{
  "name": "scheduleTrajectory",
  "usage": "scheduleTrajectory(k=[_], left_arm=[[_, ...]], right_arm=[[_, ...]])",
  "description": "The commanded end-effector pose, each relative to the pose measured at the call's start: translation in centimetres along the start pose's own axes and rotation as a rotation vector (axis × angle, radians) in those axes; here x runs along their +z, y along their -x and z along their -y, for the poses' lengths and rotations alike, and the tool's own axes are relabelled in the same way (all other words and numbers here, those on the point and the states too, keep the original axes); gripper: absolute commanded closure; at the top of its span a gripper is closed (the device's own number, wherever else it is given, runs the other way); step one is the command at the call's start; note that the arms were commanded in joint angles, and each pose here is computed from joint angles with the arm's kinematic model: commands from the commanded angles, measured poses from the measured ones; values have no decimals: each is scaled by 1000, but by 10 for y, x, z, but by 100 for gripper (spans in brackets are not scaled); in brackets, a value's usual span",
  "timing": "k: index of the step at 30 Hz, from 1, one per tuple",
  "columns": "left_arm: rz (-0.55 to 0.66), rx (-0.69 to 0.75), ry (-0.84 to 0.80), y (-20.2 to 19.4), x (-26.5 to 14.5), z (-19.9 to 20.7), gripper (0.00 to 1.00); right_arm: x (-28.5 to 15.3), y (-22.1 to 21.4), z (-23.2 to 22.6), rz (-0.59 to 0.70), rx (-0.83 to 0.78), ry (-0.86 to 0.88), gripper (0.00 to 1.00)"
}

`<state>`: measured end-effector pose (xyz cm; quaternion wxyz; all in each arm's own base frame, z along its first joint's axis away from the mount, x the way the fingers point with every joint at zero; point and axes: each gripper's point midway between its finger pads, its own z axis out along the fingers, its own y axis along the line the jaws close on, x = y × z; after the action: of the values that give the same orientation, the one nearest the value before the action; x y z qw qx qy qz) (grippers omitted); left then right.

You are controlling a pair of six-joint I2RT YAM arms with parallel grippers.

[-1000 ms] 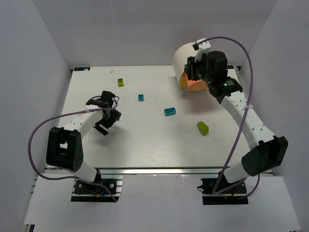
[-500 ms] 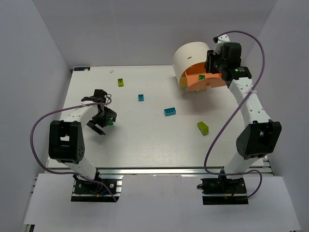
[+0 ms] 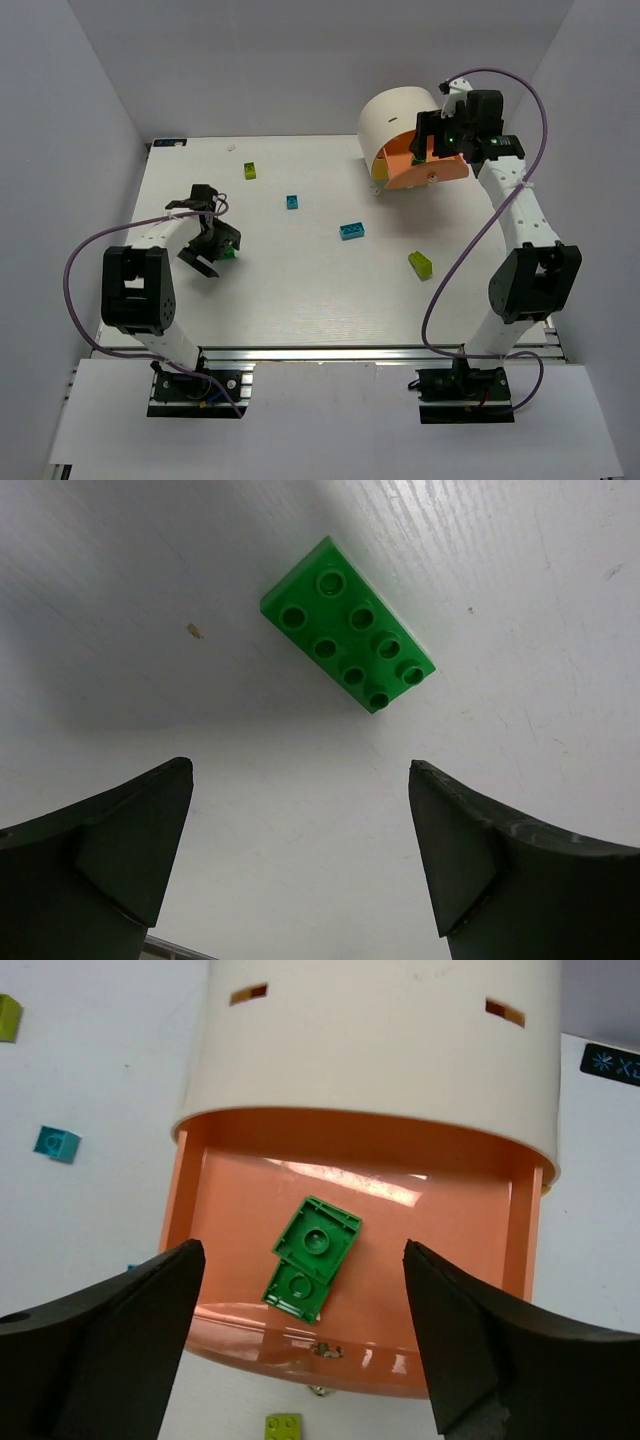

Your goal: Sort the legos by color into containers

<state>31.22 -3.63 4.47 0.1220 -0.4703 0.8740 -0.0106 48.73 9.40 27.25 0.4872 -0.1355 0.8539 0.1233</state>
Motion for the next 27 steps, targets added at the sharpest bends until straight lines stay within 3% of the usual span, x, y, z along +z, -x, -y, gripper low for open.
scheduleTrajectory(k=[1, 9, 19, 21, 24, 27], left_arm=[[3, -13, -33, 6, -1, 8, 2], [7, -92, -14, 15, 13, 13, 2], [-33, -168, 6, 23, 36, 36, 2], [-27, -186, 26, 27, 38, 34, 6], [-39, -200, 59, 23, 43, 26, 23], [-48, -207, 81, 18, 44, 18, 30]], right_arm=[[-25, 40, -15, 117, -52, 89, 12], [-88, 43, -67, 313, -232, 369, 11], [-118, -9, -103, 292, -241, 541, 11], [-120, -21, -106, 274, -231, 561, 11], [-125, -39, -115, 248, -204, 610, 11], [-129, -51, -119, 239, -190, 620, 11]])
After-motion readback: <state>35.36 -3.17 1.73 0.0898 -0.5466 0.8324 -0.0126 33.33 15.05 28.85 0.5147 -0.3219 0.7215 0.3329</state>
